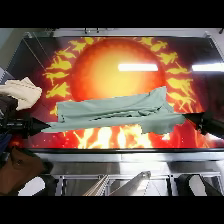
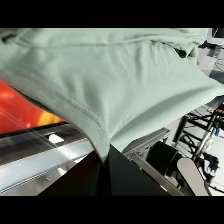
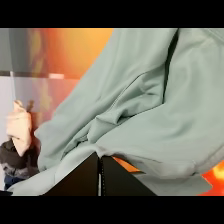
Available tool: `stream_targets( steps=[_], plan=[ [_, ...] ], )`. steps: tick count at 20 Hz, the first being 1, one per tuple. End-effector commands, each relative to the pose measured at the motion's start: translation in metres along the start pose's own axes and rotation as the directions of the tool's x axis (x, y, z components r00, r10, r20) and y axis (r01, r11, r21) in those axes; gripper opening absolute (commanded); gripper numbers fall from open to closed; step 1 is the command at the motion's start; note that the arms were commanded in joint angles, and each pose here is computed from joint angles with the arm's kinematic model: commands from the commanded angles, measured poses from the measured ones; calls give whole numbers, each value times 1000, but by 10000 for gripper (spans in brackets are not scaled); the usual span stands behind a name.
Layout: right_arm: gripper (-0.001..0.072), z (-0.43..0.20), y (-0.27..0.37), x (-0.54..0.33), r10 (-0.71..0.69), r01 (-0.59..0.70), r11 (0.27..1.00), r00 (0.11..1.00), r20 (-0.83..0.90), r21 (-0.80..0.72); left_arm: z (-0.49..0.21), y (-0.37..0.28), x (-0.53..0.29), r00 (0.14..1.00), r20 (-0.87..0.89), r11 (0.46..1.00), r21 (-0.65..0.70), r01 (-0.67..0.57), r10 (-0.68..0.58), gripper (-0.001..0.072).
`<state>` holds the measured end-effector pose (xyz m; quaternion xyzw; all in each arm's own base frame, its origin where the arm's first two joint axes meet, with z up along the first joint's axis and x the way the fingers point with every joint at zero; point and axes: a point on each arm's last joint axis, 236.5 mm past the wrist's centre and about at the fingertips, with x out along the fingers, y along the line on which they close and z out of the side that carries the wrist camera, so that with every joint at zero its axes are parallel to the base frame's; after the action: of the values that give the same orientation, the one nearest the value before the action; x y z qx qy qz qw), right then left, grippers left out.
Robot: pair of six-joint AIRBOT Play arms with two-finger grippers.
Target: Fold the shirts.
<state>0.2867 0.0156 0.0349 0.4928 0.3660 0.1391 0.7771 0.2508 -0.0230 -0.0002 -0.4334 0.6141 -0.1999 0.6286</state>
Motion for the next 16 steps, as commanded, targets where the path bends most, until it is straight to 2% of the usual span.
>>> stream_targets(
  steps=[1, 5, 11, 16],
  plan=[
    [21, 27, -10, 6, 9, -7, 1000, 996, 88, -17, 20, -2, 9, 999, -39, 999, 37, -20, 22, 18],
    [21, 42, -18, 48, 66, -64, 998, 992, 109, -28, 56, -4, 32, 994, -95, 997, 60, -50, 56, 17],
    [21, 46, -54, 132, -21, 19, 997, 999, -28, -80, 102, 6, 51, 987, -145, 998, 21, -60, 63, 17],
    [21, 52, -76, 146, -74, 69, 995, 996, -58, -77, 102, 30, 74, 968, -231, 995, -9, -103, 98, 10]
  ],
)
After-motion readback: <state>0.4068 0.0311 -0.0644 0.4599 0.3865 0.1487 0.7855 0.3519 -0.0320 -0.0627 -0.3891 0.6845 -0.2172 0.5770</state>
